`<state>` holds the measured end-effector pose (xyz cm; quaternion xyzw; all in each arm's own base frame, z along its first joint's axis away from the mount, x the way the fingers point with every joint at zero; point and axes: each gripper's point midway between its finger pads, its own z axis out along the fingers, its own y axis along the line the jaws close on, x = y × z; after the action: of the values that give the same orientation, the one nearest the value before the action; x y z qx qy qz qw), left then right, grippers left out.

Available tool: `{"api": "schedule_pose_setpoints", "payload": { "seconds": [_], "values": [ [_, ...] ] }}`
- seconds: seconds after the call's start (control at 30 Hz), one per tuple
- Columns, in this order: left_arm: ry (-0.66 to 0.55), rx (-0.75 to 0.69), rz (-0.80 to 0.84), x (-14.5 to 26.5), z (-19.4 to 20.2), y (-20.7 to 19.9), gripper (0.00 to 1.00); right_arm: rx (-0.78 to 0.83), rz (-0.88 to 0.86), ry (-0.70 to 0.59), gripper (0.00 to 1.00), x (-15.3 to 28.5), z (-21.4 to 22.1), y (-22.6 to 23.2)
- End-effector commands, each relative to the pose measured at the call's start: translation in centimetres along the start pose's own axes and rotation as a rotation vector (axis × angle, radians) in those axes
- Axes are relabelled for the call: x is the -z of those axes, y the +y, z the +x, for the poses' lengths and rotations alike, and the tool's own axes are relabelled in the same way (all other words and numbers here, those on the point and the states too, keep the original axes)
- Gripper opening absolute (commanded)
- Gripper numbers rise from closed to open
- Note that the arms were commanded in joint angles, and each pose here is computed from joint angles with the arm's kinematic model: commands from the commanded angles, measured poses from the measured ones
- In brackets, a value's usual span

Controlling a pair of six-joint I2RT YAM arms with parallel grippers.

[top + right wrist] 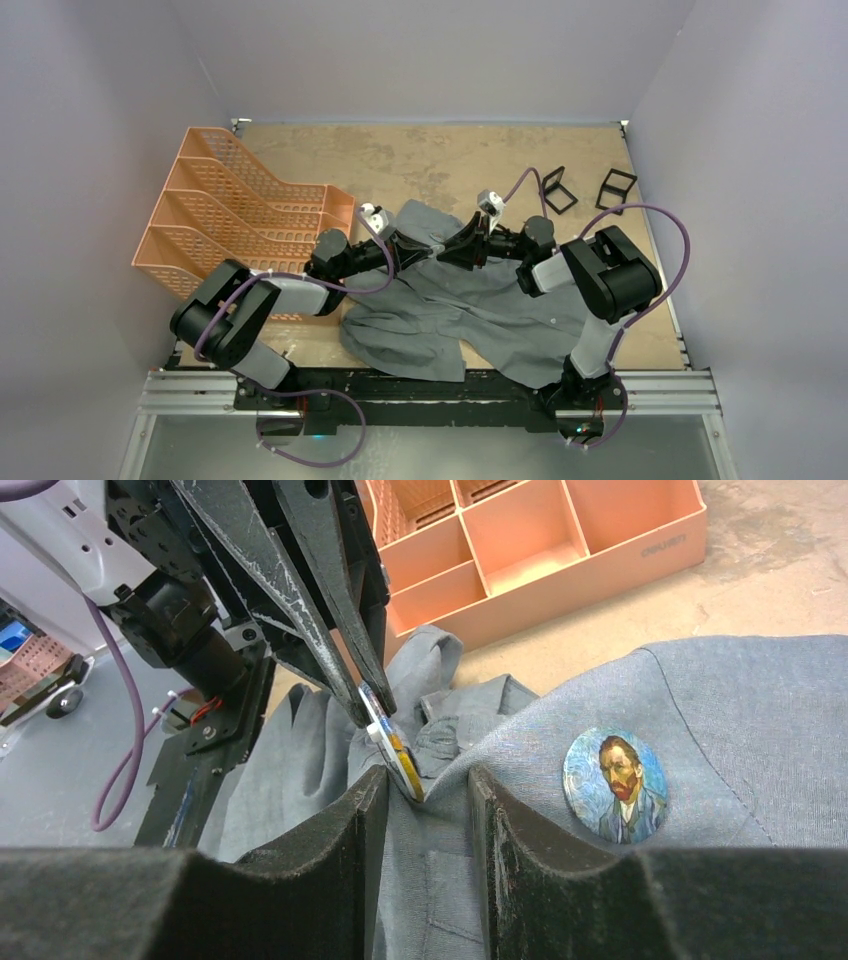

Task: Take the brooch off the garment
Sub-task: Remove the brooch from the clothes.

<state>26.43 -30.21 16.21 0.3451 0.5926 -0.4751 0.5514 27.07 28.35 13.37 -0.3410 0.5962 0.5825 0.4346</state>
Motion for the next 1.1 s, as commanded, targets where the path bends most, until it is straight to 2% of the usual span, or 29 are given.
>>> {"api": "schedule_pose_setpoints", "payload": {
  "seconds": [0.0,0.23,0.47,1.07],
  "values": [
    [-0.034,-0.028,0.061,-0.51,-1.02,-1.18,0.00,0.506,-0.149,-0.244,0.38,-0.25,-8.44,4.91],
    [-0.031,-0.025,0.068,-0.58,-0.92,-1.25,0.00,0.507,-0.153,-0.245,0.37,-0.22,-8.58,5.10],
    [-0.032,-0.022,0.086,-0.68,-1.06,-1.58,0.00,0.503,-0.155,-0.240,0.28,-0.21,-8.39,5.08],
    [-0.056,-0.022,0.087,-0.49,-1.54,-1.78,0.00,0.481,-0.171,-0.219,0.36,-0.21,-7.85,5.15]
  ]
}}
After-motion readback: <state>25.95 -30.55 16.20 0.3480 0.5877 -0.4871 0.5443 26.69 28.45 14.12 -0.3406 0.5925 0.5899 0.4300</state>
